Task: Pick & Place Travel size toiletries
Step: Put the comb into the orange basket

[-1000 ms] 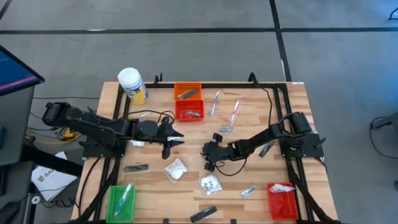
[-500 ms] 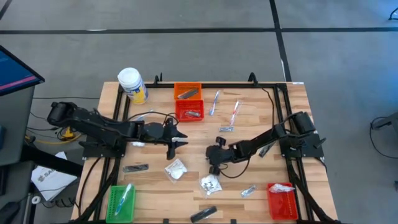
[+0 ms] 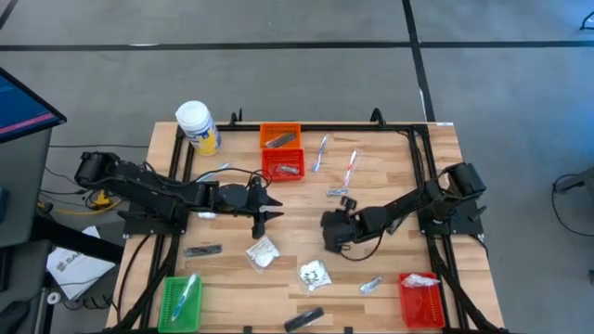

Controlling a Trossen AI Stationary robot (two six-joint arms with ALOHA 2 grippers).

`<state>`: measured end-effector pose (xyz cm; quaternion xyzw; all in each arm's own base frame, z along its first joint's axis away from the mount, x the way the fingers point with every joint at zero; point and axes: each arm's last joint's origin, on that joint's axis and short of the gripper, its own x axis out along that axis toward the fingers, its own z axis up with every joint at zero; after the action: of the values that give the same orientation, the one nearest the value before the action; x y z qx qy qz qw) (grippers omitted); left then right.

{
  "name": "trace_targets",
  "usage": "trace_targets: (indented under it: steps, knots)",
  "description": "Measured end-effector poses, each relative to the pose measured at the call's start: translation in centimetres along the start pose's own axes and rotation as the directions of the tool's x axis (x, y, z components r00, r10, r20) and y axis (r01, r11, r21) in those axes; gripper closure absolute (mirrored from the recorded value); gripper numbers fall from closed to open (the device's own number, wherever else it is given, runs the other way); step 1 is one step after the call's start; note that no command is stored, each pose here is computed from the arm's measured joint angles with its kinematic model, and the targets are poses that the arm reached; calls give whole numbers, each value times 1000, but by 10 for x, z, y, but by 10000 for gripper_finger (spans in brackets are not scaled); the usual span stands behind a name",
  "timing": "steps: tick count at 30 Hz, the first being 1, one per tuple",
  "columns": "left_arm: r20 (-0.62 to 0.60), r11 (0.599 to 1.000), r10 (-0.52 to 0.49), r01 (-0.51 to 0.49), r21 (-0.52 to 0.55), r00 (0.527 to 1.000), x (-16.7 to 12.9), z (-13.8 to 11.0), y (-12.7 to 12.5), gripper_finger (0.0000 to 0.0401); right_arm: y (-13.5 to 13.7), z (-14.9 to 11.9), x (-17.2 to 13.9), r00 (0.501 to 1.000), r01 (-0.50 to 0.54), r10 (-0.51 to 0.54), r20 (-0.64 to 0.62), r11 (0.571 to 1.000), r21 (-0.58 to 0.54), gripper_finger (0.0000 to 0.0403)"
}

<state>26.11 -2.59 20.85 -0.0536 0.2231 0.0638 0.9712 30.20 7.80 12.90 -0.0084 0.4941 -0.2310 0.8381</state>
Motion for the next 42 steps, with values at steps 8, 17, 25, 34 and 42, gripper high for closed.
trace_targets:
  steps: [8, 17, 25, 34, 42]
  knots:
    - [1, 1000, 0, 0, 0, 1000, 0, 0, 0, 270, -33, -23, -14, 932, 340, -310, -188, 927, 158, 346]
    - [5, 1000, -2, 2, -1, 1000, 0, 1, 0, 270, -61, -61, -31, 722, 660, -525, -451, 719, 218, 398]
    - [12, 1000, -3, 3, -2, 1000, 0, 1, 0, 270, -63, -82, -23, 693, 643, -425, -582, 730, 232, 402]
    - [16, 1000, -4, 4, 3, 1000, 0, 2, 0, 270, -69, -93, -38, 724, 607, -353, -593, 735, 303, 402]
    - [21, 1000, -5, 5, 3, 1000, 0, 2, 0, 270, -81, -112, -60, 867, 433, -162, -472, 712, 553, 403]
